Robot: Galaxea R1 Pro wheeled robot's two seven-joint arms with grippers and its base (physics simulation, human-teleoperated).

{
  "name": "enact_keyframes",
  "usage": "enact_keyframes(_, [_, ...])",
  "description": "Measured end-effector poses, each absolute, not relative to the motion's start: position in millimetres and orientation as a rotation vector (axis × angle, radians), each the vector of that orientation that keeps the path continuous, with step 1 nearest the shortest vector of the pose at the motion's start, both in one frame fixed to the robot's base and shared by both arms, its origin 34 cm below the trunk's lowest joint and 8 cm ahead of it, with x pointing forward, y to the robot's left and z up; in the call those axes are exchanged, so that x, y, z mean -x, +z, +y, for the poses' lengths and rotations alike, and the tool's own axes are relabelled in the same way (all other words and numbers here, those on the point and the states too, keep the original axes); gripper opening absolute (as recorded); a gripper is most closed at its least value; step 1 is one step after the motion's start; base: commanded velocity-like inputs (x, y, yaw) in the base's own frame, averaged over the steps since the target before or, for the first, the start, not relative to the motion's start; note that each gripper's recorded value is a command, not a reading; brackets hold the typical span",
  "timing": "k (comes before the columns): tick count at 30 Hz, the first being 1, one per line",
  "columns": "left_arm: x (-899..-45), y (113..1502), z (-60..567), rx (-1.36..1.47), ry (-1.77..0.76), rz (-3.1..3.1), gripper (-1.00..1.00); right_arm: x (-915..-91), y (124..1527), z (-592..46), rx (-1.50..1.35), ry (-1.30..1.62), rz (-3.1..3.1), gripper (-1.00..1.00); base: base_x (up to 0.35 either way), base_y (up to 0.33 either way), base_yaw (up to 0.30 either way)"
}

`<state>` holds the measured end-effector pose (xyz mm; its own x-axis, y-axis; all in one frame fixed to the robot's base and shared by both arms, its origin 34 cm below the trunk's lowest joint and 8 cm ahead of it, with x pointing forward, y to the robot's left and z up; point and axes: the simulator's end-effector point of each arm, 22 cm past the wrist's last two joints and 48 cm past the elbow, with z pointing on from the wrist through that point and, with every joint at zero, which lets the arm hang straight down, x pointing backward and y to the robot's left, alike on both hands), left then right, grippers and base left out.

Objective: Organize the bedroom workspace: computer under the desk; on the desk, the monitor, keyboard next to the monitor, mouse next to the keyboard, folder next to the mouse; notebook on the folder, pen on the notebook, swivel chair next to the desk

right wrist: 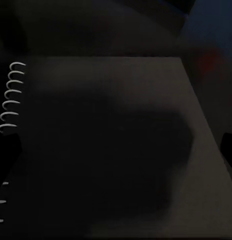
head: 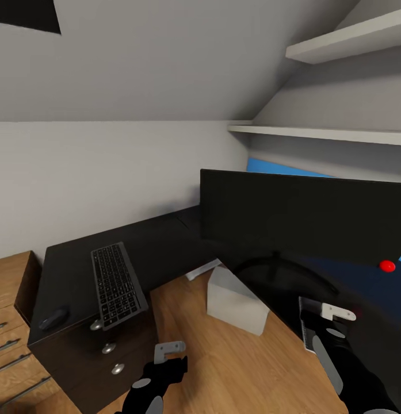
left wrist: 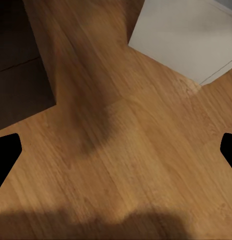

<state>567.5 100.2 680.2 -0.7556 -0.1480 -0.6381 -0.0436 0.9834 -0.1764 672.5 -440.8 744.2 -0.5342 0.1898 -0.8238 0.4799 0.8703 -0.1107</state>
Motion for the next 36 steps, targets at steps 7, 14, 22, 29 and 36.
enact_keyframes(7, [-567.4, 680.2, 100.0, 0.133, -0.196, 2.424, 1.00, -672.6, 744.5, -440.6, -0.484, -0.407, 2.134, 1.00, -0.008, 0.009, 0.000])
enact_keyframes(14, [-567.5, 680.0, 100.1, 0.134, -0.197, 2.424, 1.00, -672.8, 744.2, -440.3, -0.485, -0.405, 2.135, 1.00, -0.055, 0.035, 0.000])
enact_keyframes(22, [-567.4, 680.1, 99.9, 0.134, -0.197, 2.425, 1.00, -672.7, 744.3, -440.2, -0.485, -0.404, 2.135, 1.00, -0.096, 0.055, 0.000])
enact_keyframes(29, [-567.3, 680.1, 99.8, 0.134, -0.198, 2.424, 1.00, -672.8, 744.4, -439.9, -0.487, -0.402, 2.134, 1.00, -0.016, 0.008, 0.000])
enact_keyframes(36, [-567.3, 680.1, 99.9, 0.134, -0.197, 2.424, 1.00, -672.8, 744.4, -439.8, -0.487, -0.402, 2.134, 1.00, -0.001, 0.000, 0.000])
